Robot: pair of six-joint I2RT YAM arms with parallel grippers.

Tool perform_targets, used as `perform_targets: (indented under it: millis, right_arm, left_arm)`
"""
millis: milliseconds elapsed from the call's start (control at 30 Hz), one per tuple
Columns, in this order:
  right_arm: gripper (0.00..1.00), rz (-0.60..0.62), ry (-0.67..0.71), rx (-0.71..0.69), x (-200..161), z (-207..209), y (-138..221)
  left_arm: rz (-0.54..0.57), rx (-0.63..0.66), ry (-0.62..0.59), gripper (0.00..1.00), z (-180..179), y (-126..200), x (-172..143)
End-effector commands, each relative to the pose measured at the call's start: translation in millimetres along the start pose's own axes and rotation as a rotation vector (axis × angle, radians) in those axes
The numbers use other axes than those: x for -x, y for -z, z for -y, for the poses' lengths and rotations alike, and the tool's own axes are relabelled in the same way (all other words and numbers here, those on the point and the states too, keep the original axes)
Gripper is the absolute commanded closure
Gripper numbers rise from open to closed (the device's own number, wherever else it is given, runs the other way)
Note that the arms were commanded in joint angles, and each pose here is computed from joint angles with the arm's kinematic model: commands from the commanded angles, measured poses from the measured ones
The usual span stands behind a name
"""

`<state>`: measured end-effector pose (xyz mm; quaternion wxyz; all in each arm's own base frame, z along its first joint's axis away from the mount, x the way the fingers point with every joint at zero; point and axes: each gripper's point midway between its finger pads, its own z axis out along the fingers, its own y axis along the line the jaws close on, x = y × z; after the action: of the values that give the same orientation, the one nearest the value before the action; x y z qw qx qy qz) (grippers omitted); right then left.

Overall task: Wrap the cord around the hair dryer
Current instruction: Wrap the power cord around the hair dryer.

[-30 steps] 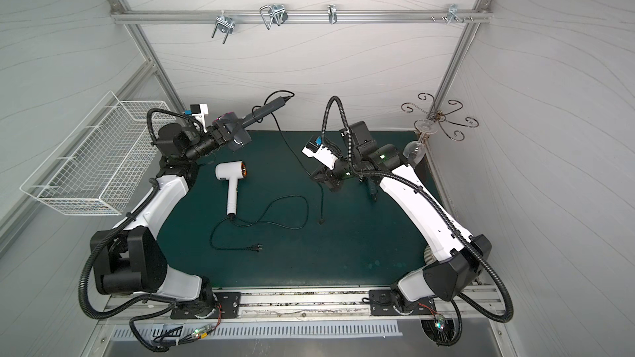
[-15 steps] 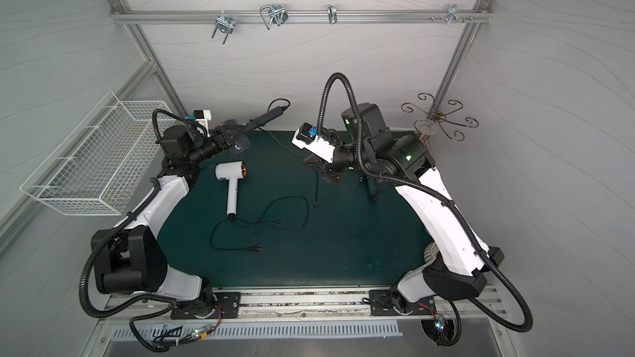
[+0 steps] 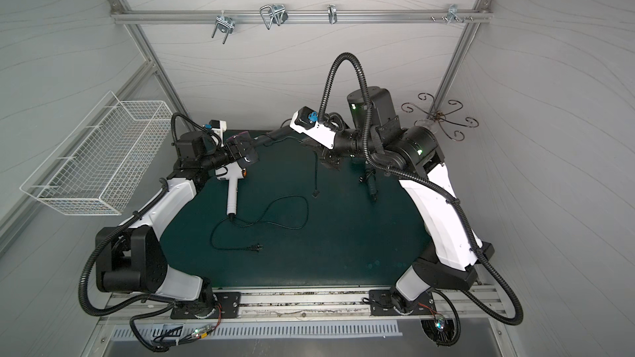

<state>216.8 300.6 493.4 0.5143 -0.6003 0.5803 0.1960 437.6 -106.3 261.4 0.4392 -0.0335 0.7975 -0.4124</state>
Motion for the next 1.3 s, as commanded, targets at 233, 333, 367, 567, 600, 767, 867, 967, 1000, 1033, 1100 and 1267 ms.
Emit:
perform_targets:
  millis: [233,333,367,567,600,767,867,967,1000,1033,1100,1267]
  right_arm:
    - [1.00,0.004,0.127,-0.313,-3,100,6]
    - [1.00,-0.005,0.125,-0.375,-12,128,5]
    - [1.00,-0.009,0.121,-0.389,-17,137,3]
    - [1.00,-0.030,0.012,-0.409,-58,180,-13]
    - [1.00,-0.035,-0.015,-0.403,-68,185,-16]
    - [1.00,-0.082,-0.144,-0.336,-117,192,-43]
    - [1.00,-0.115,-0.233,-0.274,-150,185,-59]
    - [1.00,-0.131,-0.334,-0.202,-180,171,-69]
    - [1.00,-0.131,-0.373,-0.173,-189,165,-72]
    - [1.00,-0.131,-0.407,-0.154,-197,160,-73]
    - [1.00,-0.122,-0.471,-0.111,-209,148,-74]
    - [1.00,-0.067,-0.623,-0.036,-229,128,-68]
  left_arm:
    - [-0.188,-0.084,-0.140,1.00,54,12,-73]
    - [-0.300,-0.156,-0.178,1.00,80,20,-107]
    - [-0.339,-0.186,-0.184,1.00,88,23,-118]
    - [-0.506,-0.433,-0.186,1.00,147,42,-162]
    - [-0.534,-0.484,-0.187,1.00,161,46,-167]
    - [-0.574,-0.703,-0.203,1.00,222,60,-163]
    - [-0.543,-0.796,-0.205,1.00,248,65,-143]
    - [-0.510,-0.849,-0.220,1.00,266,67,-125]
    - [-0.499,-0.866,-0.226,1.00,271,68,-119]
    - [-0.487,-0.877,-0.231,1.00,275,69,-114]
    - [-0.467,-0.900,-0.234,1.00,283,68,-104]
    - [-0.388,-0.903,-0.225,1.00,282,64,-75]
